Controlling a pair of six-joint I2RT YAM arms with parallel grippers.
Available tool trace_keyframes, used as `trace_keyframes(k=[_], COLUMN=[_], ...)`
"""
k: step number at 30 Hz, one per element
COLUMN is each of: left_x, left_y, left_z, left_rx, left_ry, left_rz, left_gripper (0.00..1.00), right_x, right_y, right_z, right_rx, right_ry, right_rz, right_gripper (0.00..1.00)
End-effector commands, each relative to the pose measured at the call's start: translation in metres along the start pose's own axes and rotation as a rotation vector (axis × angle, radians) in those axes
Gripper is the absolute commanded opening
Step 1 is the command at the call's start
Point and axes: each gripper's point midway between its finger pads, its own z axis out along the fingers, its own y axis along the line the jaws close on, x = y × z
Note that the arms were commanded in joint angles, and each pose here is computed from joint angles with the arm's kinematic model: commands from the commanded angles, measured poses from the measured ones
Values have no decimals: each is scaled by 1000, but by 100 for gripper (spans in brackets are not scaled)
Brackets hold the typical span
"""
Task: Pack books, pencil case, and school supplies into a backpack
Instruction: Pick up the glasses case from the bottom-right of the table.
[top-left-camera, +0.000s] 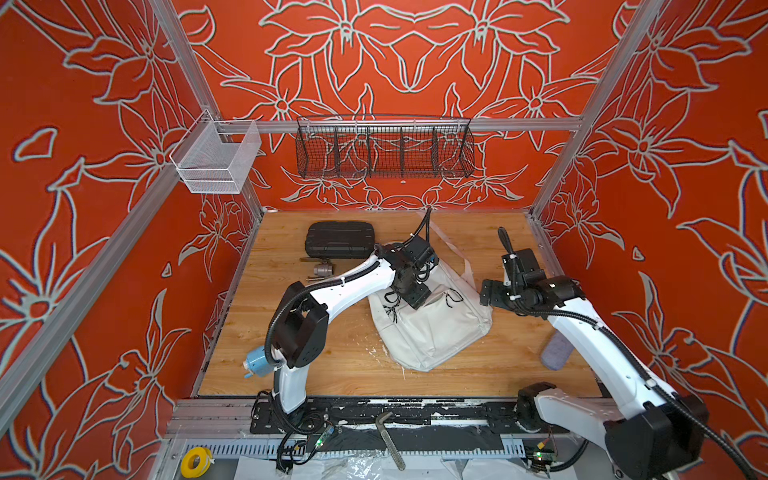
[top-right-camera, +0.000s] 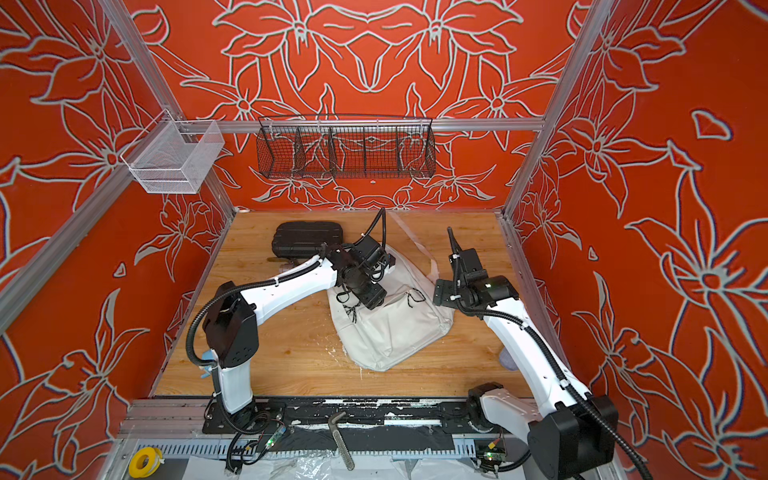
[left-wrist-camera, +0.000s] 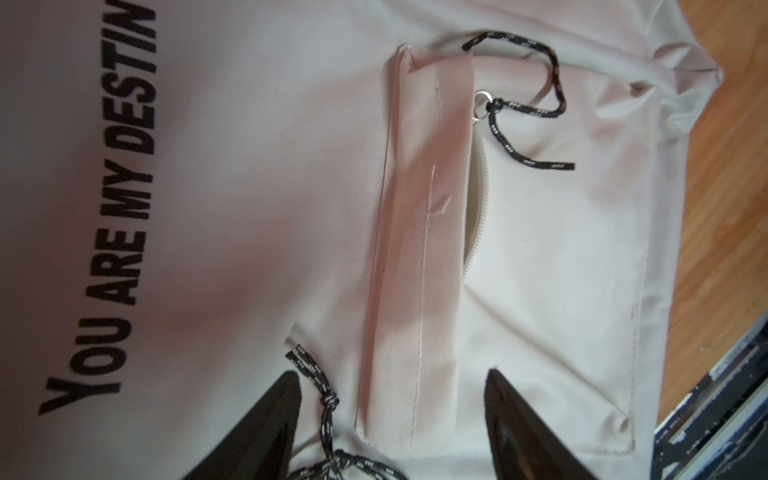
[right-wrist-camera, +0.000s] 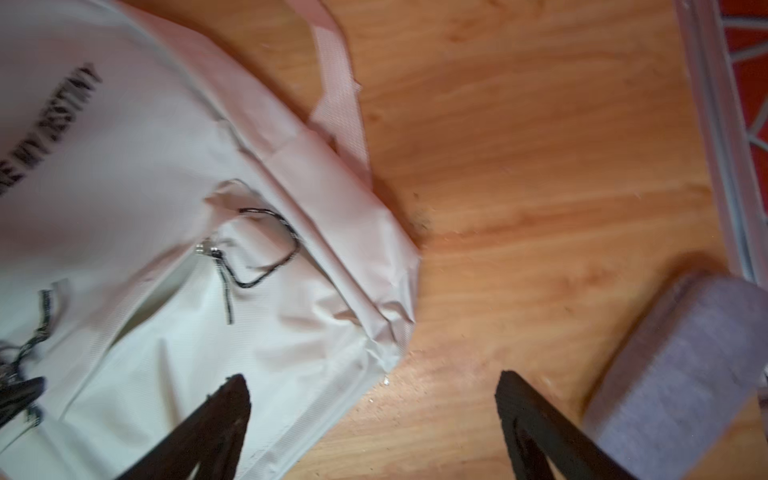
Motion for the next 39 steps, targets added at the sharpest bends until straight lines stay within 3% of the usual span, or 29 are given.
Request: trace_keyframes(k=[1,9,18,23,39], left_x=[-1,-22,-22,-25,-20], left_y=[2,-9,-13,-15,-10], left_z=[8,10,9,9,17], left_rx=[-16,50,69,81,57], left_ry=[38,3,5,7,63], left_rz=[20,22,13,10,-17], left_gripper=[71,71,71,70,70], right_x=[24,44,45,50,59], right_y=[-44,-98,-161,-189,-215], right_z=[4,33,39,41,80], right_rx=[133,218,440,495,485], right_ry=[32,107,155,155,223], right_rz=[209,469,599,670,690], right_gripper=[97,97,97,97,97])
